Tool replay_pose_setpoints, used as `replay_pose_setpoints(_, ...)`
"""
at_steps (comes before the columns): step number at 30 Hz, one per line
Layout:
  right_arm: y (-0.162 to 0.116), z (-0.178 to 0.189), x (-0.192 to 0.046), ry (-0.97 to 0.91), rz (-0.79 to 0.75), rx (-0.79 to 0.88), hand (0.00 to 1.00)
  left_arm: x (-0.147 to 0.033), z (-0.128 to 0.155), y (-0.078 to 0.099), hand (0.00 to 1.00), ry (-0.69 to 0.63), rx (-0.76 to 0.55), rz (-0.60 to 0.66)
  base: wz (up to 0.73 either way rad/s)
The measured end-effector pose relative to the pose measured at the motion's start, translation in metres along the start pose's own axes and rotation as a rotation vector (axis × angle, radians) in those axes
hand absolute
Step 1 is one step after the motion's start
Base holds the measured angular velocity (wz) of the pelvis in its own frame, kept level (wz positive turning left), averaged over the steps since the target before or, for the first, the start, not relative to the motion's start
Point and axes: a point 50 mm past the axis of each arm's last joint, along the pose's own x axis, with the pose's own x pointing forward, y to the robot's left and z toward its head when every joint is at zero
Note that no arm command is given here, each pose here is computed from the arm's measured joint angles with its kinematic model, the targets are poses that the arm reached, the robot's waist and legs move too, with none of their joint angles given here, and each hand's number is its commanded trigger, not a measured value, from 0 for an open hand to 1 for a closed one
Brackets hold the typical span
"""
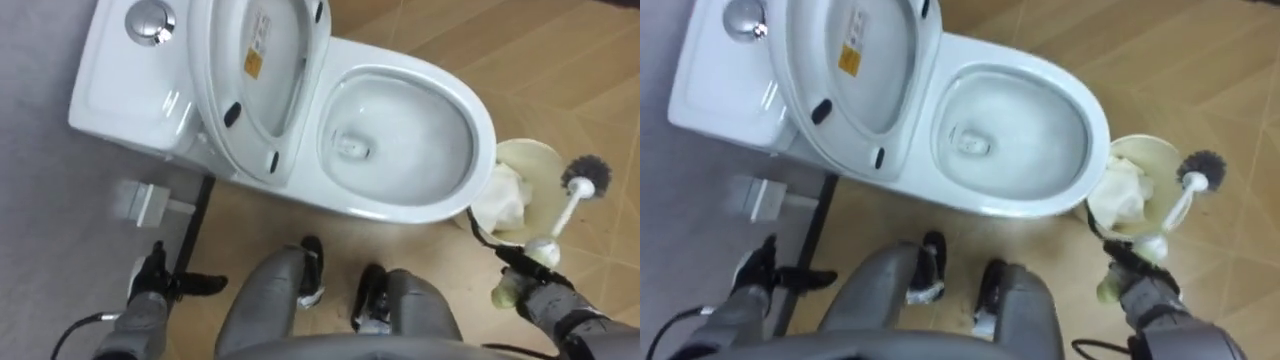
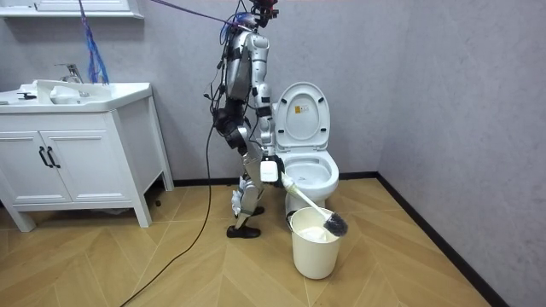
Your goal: Brush toilet
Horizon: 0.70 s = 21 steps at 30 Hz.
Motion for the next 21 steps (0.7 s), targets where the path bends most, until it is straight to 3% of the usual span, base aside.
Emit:
replay_pose_setpoints(7,-0.025,-0.015,0.001,0.036,-0.093,0.061,1.00,-0.010,-0.034,0.016,0.00,0.089,-0.042,0.056,0.00)
replay_pose_setpoints(11,-0.038,-0.017,0.001,0.008,-0.125,0.011,1.00,-0.016,-0.050,0.025,0.00,0.126,-0.051,0.089,0.03)
replay_pose_setpoints(21,-0.038,-0.021,-0.003,-0.159,-0.074,-0.549,1.00,-0.031,-0.076,0.026,0.00,0.160,0.045,0.121,-0.03)
